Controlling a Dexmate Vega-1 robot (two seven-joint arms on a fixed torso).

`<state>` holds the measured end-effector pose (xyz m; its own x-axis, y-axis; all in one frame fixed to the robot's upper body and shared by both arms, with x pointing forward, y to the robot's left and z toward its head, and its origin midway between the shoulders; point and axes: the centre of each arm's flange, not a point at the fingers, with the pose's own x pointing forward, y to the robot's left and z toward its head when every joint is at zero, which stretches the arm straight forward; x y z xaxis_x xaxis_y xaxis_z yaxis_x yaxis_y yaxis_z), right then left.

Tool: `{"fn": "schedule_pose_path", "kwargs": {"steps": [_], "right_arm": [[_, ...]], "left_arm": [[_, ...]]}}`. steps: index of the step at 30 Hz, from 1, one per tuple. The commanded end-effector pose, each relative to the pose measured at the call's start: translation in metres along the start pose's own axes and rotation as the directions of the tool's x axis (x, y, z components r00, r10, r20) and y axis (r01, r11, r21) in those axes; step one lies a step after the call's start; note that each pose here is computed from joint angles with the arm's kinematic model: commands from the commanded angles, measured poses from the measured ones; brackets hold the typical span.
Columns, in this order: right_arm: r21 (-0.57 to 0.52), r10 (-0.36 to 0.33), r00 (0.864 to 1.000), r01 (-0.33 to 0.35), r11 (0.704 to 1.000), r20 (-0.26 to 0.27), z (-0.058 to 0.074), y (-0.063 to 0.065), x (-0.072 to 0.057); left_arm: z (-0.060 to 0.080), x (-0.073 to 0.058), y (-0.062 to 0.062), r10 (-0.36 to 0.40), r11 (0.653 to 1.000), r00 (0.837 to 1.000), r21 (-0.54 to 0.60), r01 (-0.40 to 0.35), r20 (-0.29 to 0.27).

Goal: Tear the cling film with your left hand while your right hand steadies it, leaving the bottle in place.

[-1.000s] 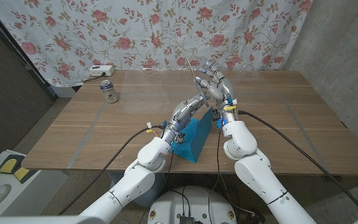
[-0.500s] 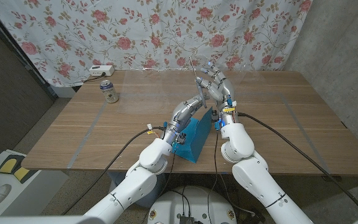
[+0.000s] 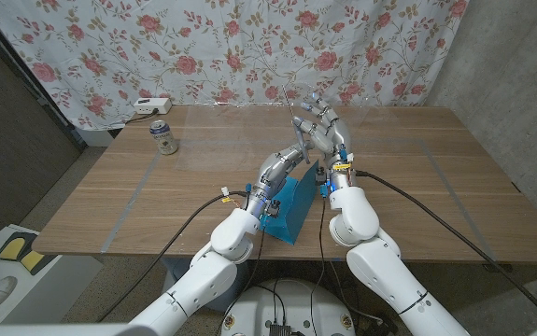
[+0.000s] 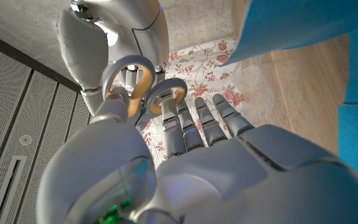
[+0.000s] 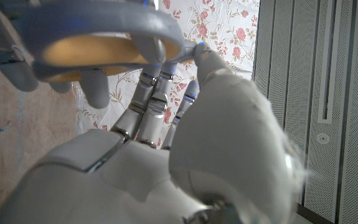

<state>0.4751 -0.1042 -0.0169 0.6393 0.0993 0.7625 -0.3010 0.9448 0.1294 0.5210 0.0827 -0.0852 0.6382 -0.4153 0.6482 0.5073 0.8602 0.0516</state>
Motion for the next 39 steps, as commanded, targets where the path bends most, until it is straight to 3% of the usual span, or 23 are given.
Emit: {"fn": "schedule_pose_path", "kwargs": {"steps": [1, 15, 39], "right_arm": [[-0.01, 0.023, 1.0, -0.023, 1.0, -0.003, -0.002, 0.006, -0.001], [0.01, -0.015, 1.0, 0.015, 1.0, 0.023, 0.004, 0.0, -0.001], [0.051, -0.039, 0.999, 0.039, 0.998, 0.003, -0.001, 0.003, -0.012]], "left_arm": [[-0.001, 0.0, -0.003, 0.001, 1.0, 1.0, 0.005, -0.001, -0.007], [-0.003, -0.001, -0.009, -0.022, 1.0, 1.0, -0.006, 0.022, -0.008], [-0.004, -0.002, -0.013, -0.026, 0.999, 1.0, -0.023, 0.026, 0.002]]}}
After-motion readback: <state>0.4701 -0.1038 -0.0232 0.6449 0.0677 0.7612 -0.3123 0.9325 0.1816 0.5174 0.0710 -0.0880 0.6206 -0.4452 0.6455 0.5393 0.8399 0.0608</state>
